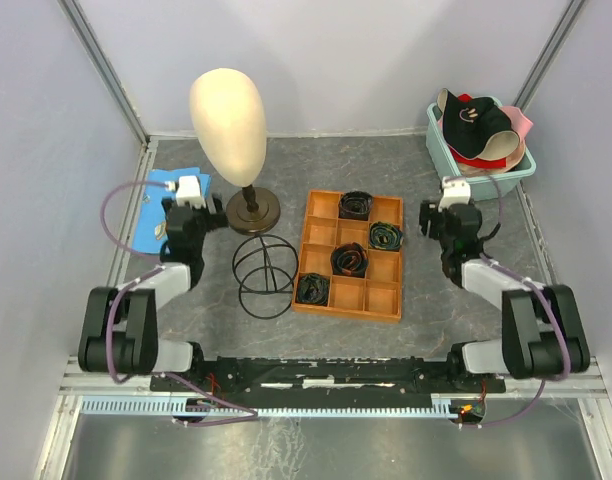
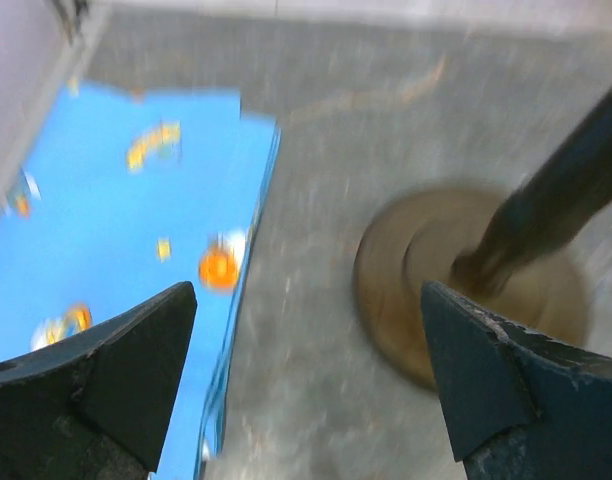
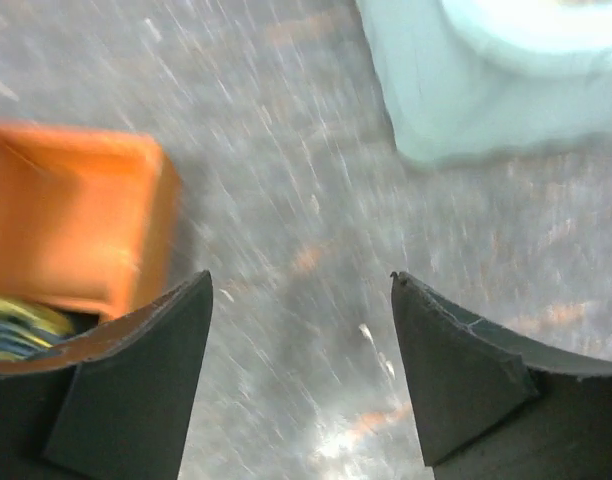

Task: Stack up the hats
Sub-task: Move the bin to the center of the board.

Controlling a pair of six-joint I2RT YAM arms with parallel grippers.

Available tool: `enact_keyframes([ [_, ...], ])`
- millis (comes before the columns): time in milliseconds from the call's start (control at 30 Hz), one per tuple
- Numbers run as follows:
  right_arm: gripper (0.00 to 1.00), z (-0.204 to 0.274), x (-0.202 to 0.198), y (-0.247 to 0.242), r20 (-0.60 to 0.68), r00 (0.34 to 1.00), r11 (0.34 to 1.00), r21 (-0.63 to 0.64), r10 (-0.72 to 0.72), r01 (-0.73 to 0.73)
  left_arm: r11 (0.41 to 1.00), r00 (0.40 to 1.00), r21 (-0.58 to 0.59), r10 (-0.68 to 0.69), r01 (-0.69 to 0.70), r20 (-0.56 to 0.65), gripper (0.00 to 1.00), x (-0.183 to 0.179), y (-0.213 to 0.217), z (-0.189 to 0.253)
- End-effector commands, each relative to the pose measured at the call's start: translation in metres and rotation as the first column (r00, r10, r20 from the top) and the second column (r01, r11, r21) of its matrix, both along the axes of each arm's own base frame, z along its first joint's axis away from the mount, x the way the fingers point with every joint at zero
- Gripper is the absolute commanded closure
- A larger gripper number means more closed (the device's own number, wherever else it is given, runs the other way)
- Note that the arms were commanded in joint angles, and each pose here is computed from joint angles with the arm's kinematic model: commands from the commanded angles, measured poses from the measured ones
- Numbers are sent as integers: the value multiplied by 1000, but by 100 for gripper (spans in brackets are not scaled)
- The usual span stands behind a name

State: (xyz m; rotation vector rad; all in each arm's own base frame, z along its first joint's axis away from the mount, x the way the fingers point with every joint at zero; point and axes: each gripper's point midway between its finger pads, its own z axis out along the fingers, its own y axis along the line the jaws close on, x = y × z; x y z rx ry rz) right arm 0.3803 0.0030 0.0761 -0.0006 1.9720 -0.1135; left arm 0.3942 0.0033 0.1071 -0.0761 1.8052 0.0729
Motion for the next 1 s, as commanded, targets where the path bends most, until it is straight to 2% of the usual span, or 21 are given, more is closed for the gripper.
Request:
enact_keyframes([
  [0,27,90,13,27,26,999,998,57,31,-32,994,998,-99,-33,38,55,3,11,-14,90],
  [67,28,101,1,42,-89,995,994,103,45,-36,987,999,-162,3,5,50,9,3,-14,112],
  [133,30,120,-9,59,-129,989,988,149,68,-48,982,999,-184,42,-37,22,16,-14,-14,121],
  [267,29,133,-41,85,-214,971,967,252,105,-49,972,993,-202,120,-116,7,17,-47,-7,137],
  [333,31,129,-66,95,-298,945,962,268,133,-51,965,986,-203,164,-167,-33,18,-62,-2,139],
  [433,49,119,-111,113,-441,871,948,308,217,-81,954,970,-180,231,-242,-77,18,-76,10,146],
  [500,69,110,-138,120,-526,817,944,323,237,-65,935,946,-149,313,-322,-80,18,-81,25,158],
  [567,85,103,-159,128,-577,776,938,343,256,-54,920,929,-134,364,-369,-63,18,-80,35,179],
  [633,96,95,-171,134,-617,742,934,354,263,-36,914,922,-122,381,-386,-62,16,-75,39,192],
  [733,100,79,-186,149,-671,689,935,355,275,-27,925,932,-120,353,-362,-85,12,-60,36,200],
  [833,100,60,-199,166,-709,647,938,346,281,-27,928,944,-184,306,-325,-125,11,-43,33,201],
  [967,100,34,-203,171,-735,627,942,336,259,4,911,935,-221,321,-348,-148,10,-34,49,209],
])
